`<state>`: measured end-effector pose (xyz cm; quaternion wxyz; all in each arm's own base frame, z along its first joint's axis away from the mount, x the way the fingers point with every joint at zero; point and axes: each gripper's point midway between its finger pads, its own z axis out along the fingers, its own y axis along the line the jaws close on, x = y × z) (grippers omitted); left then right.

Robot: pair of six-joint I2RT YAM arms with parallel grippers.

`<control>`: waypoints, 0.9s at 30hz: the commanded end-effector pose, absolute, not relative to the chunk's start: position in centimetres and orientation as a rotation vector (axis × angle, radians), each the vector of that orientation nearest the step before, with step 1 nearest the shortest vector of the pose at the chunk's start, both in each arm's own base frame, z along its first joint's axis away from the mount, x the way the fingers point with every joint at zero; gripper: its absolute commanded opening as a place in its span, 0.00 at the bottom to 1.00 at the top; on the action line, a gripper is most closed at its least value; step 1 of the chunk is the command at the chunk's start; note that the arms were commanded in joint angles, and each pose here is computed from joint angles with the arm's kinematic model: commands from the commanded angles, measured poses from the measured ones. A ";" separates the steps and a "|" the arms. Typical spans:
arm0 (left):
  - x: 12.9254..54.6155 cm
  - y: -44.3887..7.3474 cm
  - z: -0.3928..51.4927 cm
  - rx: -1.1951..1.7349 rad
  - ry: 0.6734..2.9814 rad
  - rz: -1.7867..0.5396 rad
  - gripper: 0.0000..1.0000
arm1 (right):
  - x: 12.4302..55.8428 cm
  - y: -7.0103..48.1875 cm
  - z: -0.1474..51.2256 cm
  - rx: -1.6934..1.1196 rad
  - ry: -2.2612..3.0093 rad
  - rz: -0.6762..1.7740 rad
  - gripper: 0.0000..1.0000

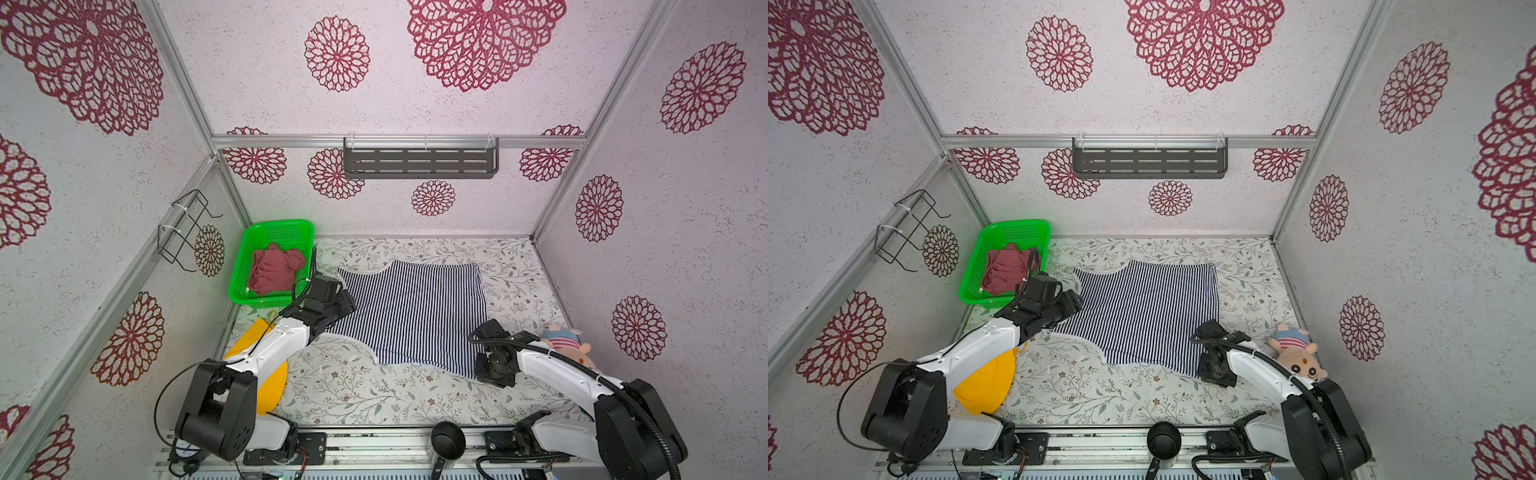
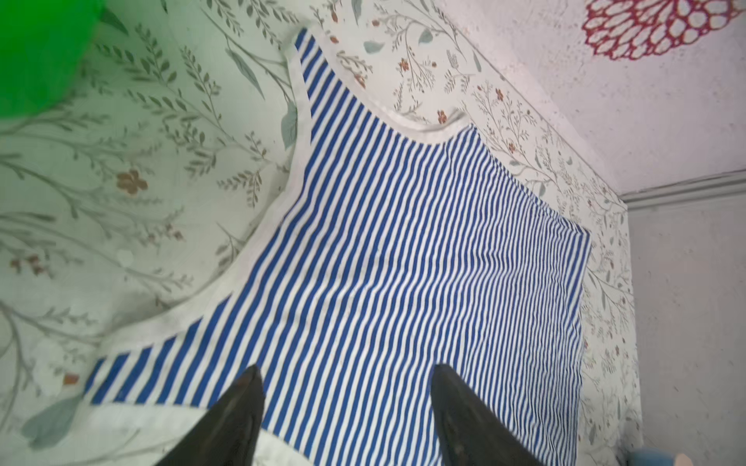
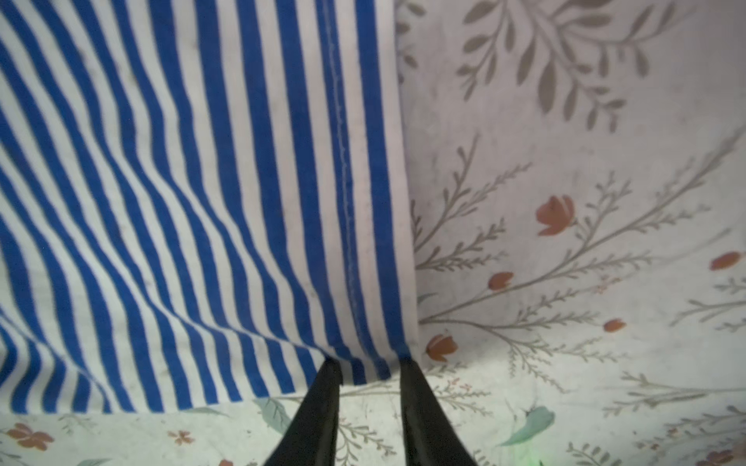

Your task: Fold and stack the tank tops

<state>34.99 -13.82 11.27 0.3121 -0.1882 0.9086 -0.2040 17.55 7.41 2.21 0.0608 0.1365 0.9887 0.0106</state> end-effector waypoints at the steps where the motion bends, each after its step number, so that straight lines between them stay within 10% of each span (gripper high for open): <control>1: 29.3 -14.8 7.4 -0.520 2.582 -0.540 0.65 | 18.9 7.6 4.9 0.400 2.923 0.065 0.37; 27: 23.0 -22.2 2.5 -0.524 2.768 -0.665 0.37 | 16.0 7.4 3.6 0.533 2.939 0.190 0.30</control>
